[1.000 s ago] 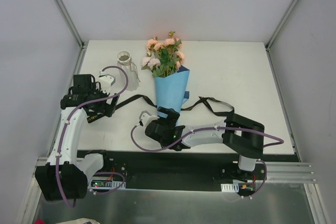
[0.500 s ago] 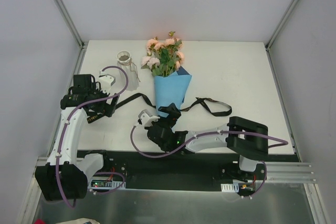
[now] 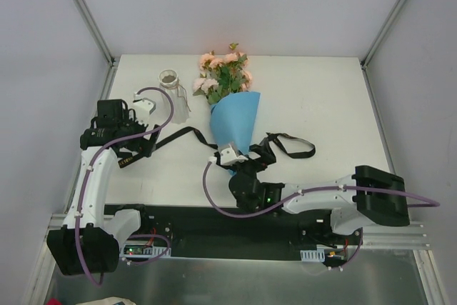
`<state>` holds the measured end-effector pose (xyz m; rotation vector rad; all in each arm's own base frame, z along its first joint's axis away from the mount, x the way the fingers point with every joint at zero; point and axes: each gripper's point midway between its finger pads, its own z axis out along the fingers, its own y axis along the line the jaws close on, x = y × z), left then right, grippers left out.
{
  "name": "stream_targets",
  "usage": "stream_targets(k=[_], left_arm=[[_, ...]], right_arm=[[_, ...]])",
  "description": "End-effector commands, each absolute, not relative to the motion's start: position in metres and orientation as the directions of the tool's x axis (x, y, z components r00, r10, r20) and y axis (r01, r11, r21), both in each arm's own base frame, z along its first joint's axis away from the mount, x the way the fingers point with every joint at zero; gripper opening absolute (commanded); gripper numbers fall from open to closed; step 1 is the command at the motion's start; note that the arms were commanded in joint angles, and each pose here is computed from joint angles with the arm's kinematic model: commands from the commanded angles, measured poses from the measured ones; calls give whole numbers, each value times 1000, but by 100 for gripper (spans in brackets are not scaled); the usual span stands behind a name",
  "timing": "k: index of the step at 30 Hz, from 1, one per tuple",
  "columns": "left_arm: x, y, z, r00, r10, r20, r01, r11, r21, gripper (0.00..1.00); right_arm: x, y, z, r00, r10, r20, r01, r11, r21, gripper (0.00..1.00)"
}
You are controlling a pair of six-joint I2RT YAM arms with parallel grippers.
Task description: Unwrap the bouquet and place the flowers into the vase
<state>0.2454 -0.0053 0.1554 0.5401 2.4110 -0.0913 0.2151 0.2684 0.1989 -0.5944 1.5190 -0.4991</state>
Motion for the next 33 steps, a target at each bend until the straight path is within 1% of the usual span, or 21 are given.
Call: stream_targets(k=[1,2,3,4,5,6,7,8,9,10,11,14,17,21,24,26,28,30,31,32,33], left_arm=[[252,-4,177,-660,369,-655,407,908,101,99],[252,-3,177,-663,366,-653,405,909,98,99],[253,-5,179,-658,364,-659,407,909,96,99],[254,-4,180,-659,366,-657,407,908,98,99],[254,-5,180,-660,364,-657,408,908,94,99],[254,-5,182,-657,360,-662,407,909,91,99],[254,-6,182,-658,360,-662,408,909,88,99],[254,-6,182,-658,357,-663,408,909,84,99],[254,-7,182,-659,356,-662,408,909,83,99],[253,-7,182,-660,356,-662,410,909,80,99],[253,-7,182,-660,355,-662,409,909,79,99],[253,-7,183,-660,352,-664,406,911,80,99],[252,-8,186,-655,351,-670,406,910,81,99],[252,-9,191,-650,347,-676,404,911,79,99],[253,-10,194,-646,340,-683,403,912,73,99],[253,-11,195,-647,335,-685,402,913,66,99],[253,-12,194,-647,334,-686,407,911,60,99],[252,-13,193,-649,335,-683,411,910,55,99],[252,-14,191,-652,334,-681,414,909,49,99],[252,-17,190,-652,331,-682,424,905,34,99],[253,-19,189,-654,329,-682,428,903,25,99]], right_arm=[[205,236,217,-44,-462,-886,52,884,-464,96],[201,215,205,-70,-632,-772,37,772,-635,97],[199,216,198,-71,-386,-920,50,919,-390,97],[200,217,208,-74,-355,-932,66,931,-360,100],[197,198,204,-92,-498,-862,61,861,-504,97],[197,197,204,-95,-508,-856,65,855,-515,96],[195,215,199,-80,-429,-900,68,898,-434,96],[191,202,208,-76,-556,-827,59,826,-561,96],[185,211,217,-19,-576,-818,36,817,-576,96],[182,225,208,2,-618,-786,19,786,-617,96],[179,239,212,24,-607,-794,3,795,-607,96],[177,243,219,26,-541,-841,-1,841,-541,96],[186,235,246,37,-491,-870,27,871,-491,96],[197,217,312,96,-374,-923,76,927,-368,96],[206,173,362,101,-239,-966,152,963,-222,97],[213,141,377,80,-177,-981,220,963,-156,97],[215,96,388,65,-64,-996,300,953,-42,97],[215,90,391,42,-78,-996,314,948,-61,97],[218,99,392,-5,-135,-991,316,940,-129,97],[220,120,369,-143,-166,-976,259,945,-198,96],[231,134,349,-273,-155,-949,183,961,-209,96]])
